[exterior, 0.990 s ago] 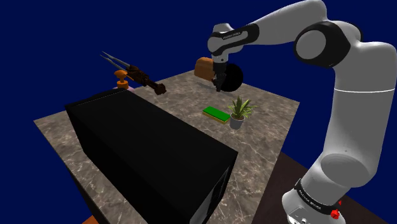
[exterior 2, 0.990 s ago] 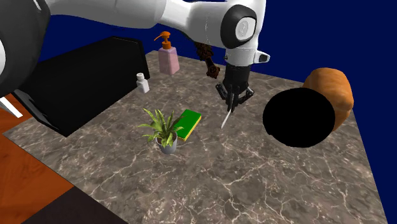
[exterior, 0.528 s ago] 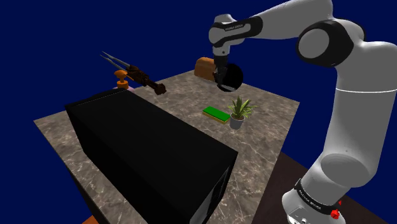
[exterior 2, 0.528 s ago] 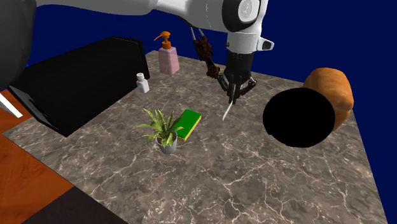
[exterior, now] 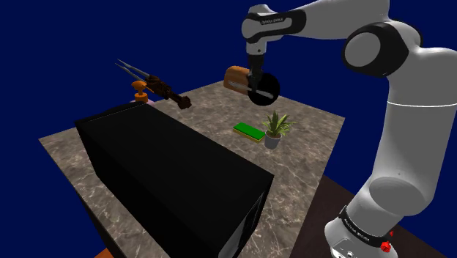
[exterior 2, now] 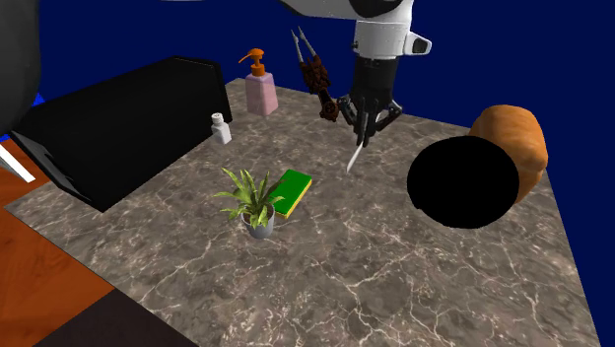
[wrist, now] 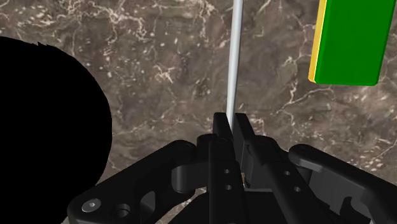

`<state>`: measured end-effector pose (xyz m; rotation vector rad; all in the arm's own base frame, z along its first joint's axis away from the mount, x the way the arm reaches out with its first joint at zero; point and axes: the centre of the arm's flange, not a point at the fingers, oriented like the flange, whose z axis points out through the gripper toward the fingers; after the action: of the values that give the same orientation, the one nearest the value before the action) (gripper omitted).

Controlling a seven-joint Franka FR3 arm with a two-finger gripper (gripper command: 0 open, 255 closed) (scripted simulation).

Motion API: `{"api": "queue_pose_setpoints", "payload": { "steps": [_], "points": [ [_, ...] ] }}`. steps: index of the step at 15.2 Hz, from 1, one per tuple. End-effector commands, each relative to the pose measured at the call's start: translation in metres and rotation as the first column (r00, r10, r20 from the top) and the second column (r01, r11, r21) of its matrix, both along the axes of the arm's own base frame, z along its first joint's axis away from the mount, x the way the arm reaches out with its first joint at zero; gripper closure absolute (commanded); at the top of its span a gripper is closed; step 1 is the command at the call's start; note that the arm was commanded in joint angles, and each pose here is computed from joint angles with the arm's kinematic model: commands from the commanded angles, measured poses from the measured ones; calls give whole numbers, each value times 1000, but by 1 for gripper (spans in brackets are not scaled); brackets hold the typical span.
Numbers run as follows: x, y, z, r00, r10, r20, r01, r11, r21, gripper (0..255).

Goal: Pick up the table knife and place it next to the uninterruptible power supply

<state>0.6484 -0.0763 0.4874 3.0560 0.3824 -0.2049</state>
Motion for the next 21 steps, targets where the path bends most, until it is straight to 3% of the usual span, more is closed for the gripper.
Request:
{"api": "queue_pose_setpoints", "payload": {
  "steps": [1, 21],
  "points": [
    [0, 0, 12, 1000, 0, -1, 0, 1000, 0, 255],
    [0, 0, 117, 1000, 0, -1, 0, 1000, 0, 255]
  ]
}}
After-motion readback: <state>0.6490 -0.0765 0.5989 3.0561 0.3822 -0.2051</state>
